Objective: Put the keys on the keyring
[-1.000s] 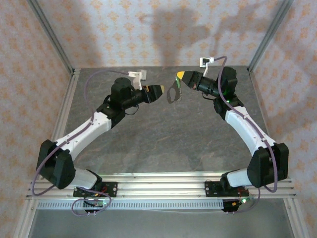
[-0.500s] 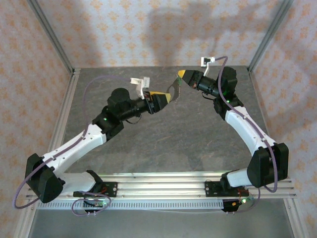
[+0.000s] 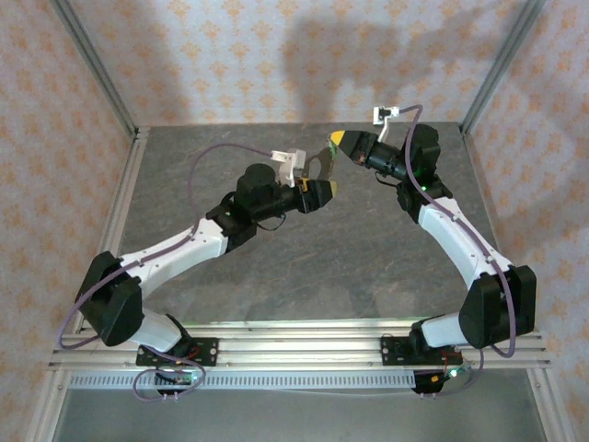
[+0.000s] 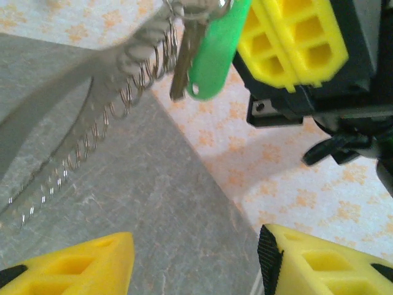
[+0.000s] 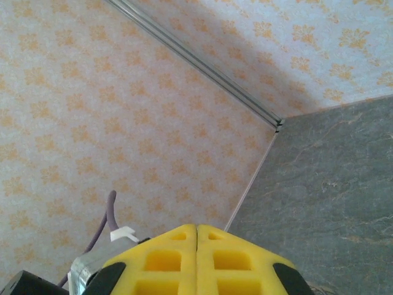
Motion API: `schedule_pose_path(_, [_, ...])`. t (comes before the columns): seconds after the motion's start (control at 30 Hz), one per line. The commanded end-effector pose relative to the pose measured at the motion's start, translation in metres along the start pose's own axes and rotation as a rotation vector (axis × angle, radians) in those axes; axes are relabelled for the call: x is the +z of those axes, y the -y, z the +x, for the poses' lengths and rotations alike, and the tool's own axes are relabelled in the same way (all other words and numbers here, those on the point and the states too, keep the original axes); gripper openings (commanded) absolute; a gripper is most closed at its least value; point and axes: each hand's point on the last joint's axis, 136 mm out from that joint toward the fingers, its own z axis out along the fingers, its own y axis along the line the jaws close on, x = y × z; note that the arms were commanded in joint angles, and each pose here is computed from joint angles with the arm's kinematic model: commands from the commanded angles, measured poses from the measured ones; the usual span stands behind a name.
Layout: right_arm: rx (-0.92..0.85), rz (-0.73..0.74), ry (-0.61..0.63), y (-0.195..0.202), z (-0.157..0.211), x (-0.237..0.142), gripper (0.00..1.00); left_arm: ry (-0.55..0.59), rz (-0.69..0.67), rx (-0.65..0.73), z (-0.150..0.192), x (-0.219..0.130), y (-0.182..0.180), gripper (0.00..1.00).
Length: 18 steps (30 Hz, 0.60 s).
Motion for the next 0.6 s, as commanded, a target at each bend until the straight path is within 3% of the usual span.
schedule_pose_path(0.0, [-0.057,-0.034,0.021,-0.018,-0.007,-0.006,0.00,0.139,0.005,0.047,-0.047,-0.007,0.006,0.57])
schedule_pose_path(0.27, [-0.060,-0.029,0.031,-0.019,-0.009,-0.007,0.00,0.190,-0.017,0.043,-0.077,-0.025,-0.013,0.57])
schedule_pose_path(0.57, [-0.053,-0.043,0.041,-0.027,-0.015,-0.006,0.00,0.151,-0.020,0.081,-0.066,-0.038,-0.012,0.58])
